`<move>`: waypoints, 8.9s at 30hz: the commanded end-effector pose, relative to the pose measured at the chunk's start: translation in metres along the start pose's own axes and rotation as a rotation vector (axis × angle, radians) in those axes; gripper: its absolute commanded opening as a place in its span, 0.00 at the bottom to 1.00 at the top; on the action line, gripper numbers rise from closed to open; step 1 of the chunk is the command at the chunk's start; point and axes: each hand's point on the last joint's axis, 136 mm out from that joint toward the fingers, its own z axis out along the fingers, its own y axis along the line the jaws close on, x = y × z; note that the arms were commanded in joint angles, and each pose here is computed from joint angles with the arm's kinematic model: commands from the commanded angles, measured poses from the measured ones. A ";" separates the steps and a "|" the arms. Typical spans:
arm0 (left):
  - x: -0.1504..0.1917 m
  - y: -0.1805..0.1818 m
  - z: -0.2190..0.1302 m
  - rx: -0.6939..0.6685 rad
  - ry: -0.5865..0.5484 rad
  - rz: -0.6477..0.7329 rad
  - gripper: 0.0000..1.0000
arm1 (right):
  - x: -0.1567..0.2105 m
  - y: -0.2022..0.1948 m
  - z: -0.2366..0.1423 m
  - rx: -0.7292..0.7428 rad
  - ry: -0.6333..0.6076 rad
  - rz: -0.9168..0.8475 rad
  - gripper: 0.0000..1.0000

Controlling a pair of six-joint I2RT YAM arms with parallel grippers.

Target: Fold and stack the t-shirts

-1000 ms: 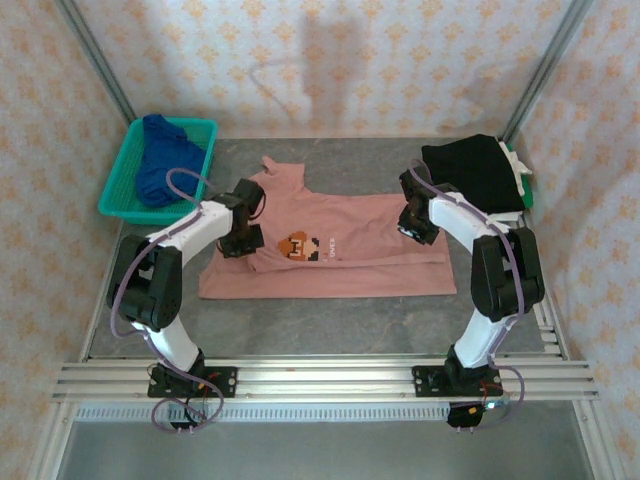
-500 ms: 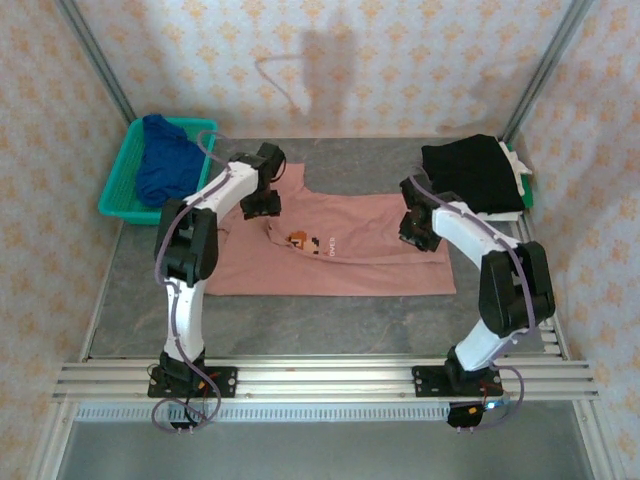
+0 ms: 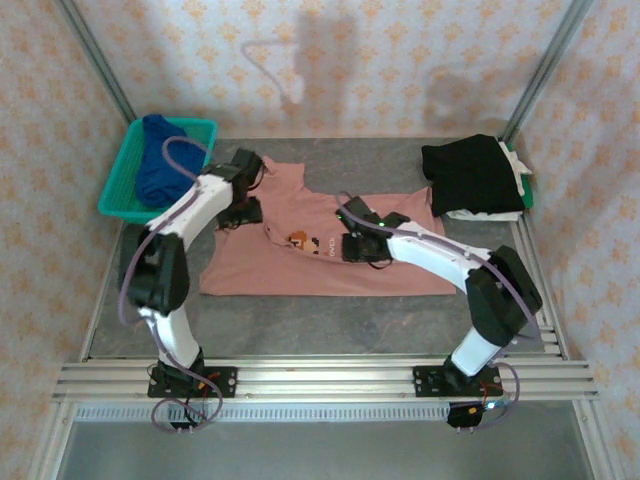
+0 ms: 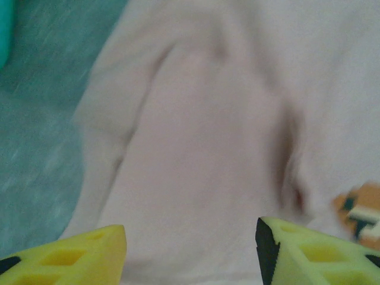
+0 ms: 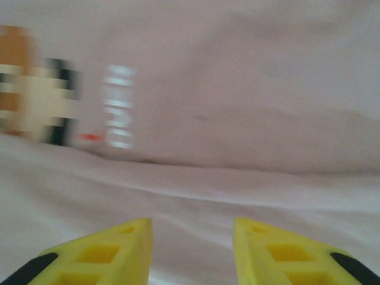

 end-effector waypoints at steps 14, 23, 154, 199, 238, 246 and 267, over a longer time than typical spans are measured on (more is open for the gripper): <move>0.110 0.082 0.062 -0.046 0.158 -0.260 0.47 | -0.072 0.159 0.092 -0.195 -0.001 -0.209 0.45; 0.111 0.086 0.067 -0.048 0.183 -0.246 0.46 | -0.063 0.185 0.116 -0.240 0.042 -0.238 0.43; 0.097 0.052 0.043 -0.088 0.111 -0.036 0.62 | -0.031 -0.152 0.021 0.415 0.049 0.357 0.23; -0.014 0.029 0.053 -0.116 0.021 -0.071 0.60 | 0.026 -0.215 0.006 0.429 0.108 0.514 0.45; -0.004 0.021 0.016 -0.003 0.014 -0.042 0.00 | 0.041 -0.220 -0.029 0.441 0.073 0.551 0.00; -0.005 0.022 0.008 -0.020 0.008 -0.009 0.00 | 0.038 -0.213 -0.043 0.388 0.021 0.559 0.00; -0.010 0.035 0.051 -0.120 0.075 -0.005 0.44 | 0.027 -0.228 0.004 0.495 0.114 0.500 0.00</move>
